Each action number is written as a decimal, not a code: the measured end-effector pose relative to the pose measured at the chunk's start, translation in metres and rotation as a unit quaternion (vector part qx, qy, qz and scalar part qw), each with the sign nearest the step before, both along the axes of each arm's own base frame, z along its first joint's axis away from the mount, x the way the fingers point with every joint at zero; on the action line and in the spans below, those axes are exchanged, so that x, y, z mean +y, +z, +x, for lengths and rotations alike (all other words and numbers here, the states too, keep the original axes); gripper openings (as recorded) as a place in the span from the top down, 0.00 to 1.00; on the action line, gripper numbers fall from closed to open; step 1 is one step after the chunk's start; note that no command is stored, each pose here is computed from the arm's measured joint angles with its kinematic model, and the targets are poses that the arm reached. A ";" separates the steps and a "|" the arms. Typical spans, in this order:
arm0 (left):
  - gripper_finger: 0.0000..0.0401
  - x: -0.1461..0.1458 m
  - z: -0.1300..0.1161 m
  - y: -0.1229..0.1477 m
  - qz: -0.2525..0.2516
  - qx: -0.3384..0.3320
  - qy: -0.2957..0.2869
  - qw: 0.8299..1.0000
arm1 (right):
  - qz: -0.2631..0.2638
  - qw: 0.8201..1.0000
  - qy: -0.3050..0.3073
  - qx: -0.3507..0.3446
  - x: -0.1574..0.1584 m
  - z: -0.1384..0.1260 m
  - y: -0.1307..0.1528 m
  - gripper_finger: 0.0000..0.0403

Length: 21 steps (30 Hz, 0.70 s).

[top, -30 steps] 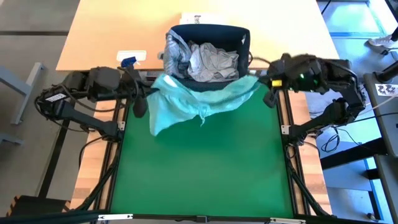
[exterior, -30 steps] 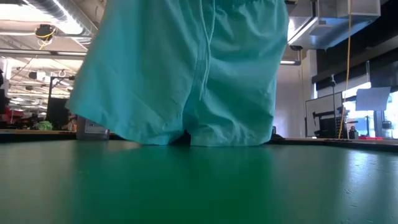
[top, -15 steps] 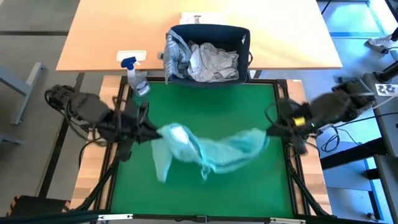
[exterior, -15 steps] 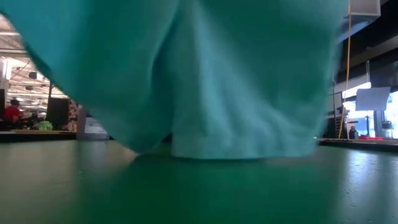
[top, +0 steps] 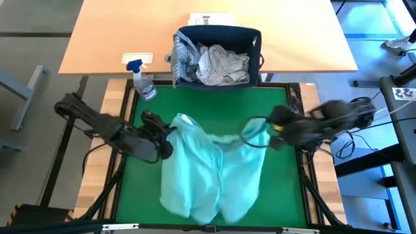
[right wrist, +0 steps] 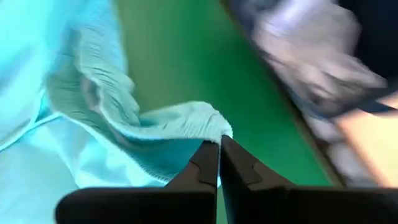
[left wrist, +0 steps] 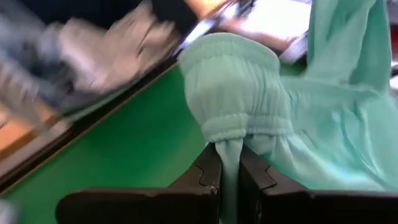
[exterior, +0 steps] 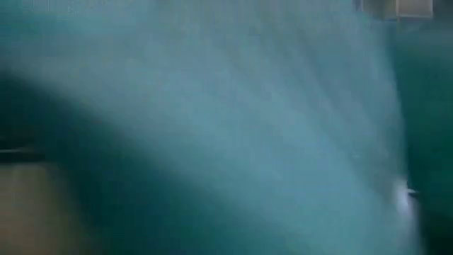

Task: Fold laundry
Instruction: Remove the blue short from the blue laundry bin

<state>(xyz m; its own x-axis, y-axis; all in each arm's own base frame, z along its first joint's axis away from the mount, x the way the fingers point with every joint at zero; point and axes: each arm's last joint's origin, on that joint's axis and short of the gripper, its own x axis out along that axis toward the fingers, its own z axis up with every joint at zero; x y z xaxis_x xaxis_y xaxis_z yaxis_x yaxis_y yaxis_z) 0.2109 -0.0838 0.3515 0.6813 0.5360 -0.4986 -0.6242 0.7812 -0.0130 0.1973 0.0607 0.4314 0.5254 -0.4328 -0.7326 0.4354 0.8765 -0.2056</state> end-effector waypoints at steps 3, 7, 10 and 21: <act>0.97 0.006 -0.001 -0.047 0.004 0.045 0.033 0.998 | -0.053 0.996 -0.052 0.058 -0.014 0.019 -0.051 0.98; 0.97 0.017 -0.009 -0.094 0.006 0.085 0.078 0.993 | -0.065 0.987 -0.108 0.097 -0.036 0.036 -0.118 0.96; 0.97 0.025 -0.015 -0.116 0.008 0.102 0.106 0.989 | -0.032 0.986 -0.134 0.095 -0.052 0.042 -0.156 0.95; 0.92 0.045 -0.020 -0.138 0.030 0.112 0.161 0.980 | -0.004 0.975 -0.222 -0.024 -0.106 0.060 -0.184 0.88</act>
<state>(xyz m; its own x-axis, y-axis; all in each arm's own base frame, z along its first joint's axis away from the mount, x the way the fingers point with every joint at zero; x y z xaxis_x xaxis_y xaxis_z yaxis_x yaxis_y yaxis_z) 0.1913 -0.0385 0.2132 0.3497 0.7376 -0.5776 -0.8200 0.5392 0.1920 0.2569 -0.0451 0.2474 0.3185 -0.6311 -0.7072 0.7814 0.5972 -0.1810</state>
